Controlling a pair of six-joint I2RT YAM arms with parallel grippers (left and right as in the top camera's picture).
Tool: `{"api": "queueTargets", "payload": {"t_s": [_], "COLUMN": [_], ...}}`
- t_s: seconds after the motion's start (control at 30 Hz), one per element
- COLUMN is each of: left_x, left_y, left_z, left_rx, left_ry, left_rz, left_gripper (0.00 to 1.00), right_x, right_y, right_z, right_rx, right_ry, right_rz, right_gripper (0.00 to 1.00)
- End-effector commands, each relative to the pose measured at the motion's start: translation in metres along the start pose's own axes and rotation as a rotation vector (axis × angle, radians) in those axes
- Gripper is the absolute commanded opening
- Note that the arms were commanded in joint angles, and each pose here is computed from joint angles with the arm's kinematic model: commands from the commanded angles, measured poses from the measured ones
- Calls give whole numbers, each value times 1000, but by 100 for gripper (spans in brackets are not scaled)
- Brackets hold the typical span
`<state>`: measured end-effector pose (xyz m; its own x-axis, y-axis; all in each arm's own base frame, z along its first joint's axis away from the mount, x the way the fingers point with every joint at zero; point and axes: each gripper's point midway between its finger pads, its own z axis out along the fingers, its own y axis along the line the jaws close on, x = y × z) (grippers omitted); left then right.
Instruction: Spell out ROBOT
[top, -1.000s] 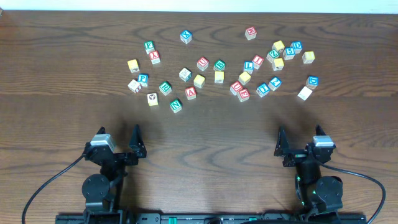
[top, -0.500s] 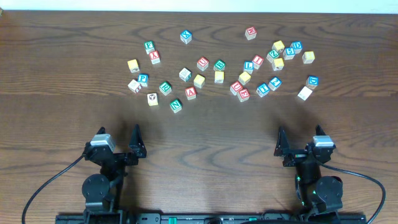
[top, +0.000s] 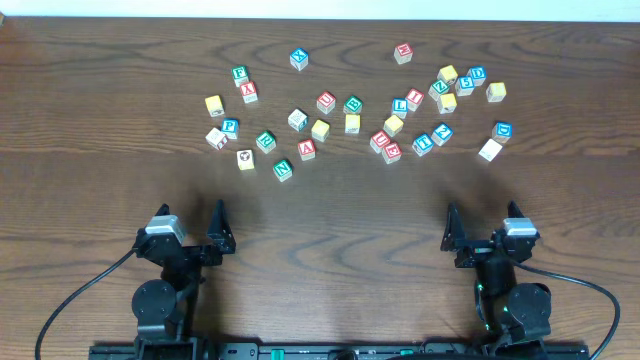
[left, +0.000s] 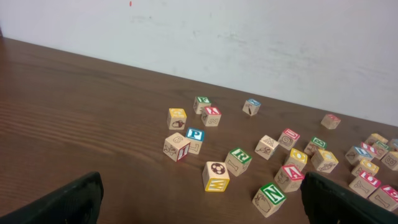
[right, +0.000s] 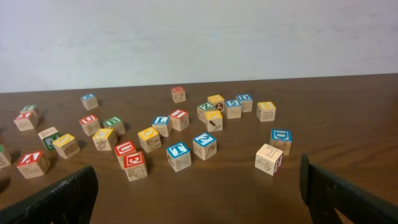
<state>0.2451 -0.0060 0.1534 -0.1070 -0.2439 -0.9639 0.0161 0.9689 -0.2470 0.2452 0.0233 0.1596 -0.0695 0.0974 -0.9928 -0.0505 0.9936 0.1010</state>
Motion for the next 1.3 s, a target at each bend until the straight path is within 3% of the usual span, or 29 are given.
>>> {"api": "queueTargets", "payload": {"t_s": [0.0, 0.77, 0.87, 1.07, 1.27], "left_x": [15, 9, 5, -31, -104], "left_y": [0, -1, -13, -28, -48], "left_z": [0, 0, -1, -12, -21], "left_rx": [9, 11, 72, 116, 104], "left_ry": [50, 28, 30, 1, 58], "left_rz": [14, -1, -2, 8, 70], "left_gripper": [100, 100, 100, 100, 100], "right_x": [1, 1, 1, 1, 1], "right_y": [-1, -1, -1, -1, -1], "right_z": [0, 0, 0, 0, 0], "right_rx": [3, 3, 3, 3, 3], "right_ry": [2, 2, 2, 2, 2], "right_rz": [-13, -13, -13, -13, -13], "right_gripper": [99, 99, 99, 99, 99]}}
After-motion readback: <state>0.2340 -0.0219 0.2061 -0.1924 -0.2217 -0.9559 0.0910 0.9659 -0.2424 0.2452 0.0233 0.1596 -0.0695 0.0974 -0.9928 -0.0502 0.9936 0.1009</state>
